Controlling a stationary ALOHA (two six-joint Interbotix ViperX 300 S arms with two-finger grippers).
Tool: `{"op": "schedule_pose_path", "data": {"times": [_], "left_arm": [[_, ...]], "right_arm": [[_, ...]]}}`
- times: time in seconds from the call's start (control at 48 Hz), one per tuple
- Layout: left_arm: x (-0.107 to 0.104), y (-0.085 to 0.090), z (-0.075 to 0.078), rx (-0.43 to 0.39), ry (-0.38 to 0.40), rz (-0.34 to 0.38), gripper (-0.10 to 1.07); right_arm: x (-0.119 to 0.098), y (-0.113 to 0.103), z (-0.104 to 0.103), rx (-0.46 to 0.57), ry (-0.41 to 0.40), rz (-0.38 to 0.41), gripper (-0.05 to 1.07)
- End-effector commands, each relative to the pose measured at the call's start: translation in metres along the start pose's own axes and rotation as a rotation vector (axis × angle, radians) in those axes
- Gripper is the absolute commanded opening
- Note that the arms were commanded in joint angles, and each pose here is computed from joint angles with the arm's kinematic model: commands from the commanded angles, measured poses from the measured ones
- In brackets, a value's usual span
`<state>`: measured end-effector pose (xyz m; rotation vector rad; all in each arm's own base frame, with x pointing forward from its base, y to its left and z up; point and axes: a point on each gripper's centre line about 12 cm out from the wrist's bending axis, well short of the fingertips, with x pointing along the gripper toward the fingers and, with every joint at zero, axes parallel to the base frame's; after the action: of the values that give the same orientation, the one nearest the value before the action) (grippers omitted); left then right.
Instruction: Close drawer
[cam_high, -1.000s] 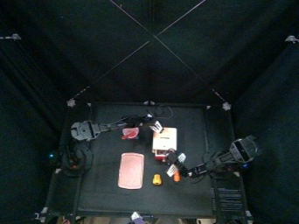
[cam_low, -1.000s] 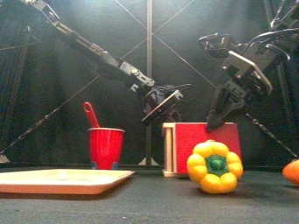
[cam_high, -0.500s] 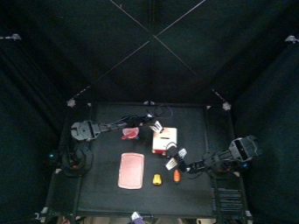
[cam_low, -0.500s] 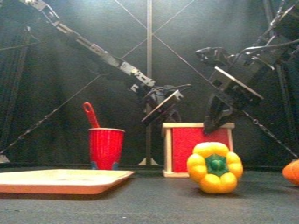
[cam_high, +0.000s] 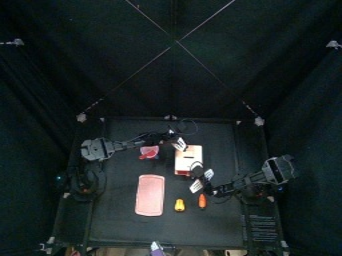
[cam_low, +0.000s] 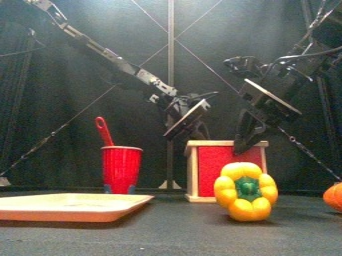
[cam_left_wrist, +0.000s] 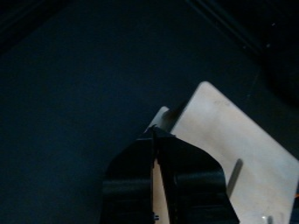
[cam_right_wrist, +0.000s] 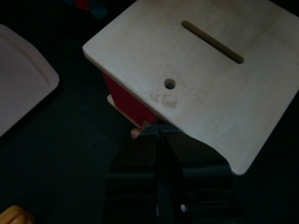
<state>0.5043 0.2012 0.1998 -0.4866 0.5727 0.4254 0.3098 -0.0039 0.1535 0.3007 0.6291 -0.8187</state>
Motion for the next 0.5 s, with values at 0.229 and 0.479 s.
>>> {"op": "schedule_pose_path", "data": {"times": [0.229, 0.479], "left_arm": [[-0.069, -0.018, 0.057, 0.07, -0.295, -0.043, 0.4], [-0.087, -0.013, 0.036, 0.056, -0.267, -0.037, 0.4]], "right_arm": [[-0.031, 0.019, 0.02, 0.001, -0.081, 0.12, 0.26], [-0.045, 0.028, 0.02, -0.008, -0.096, 0.171, 0.26]]}}
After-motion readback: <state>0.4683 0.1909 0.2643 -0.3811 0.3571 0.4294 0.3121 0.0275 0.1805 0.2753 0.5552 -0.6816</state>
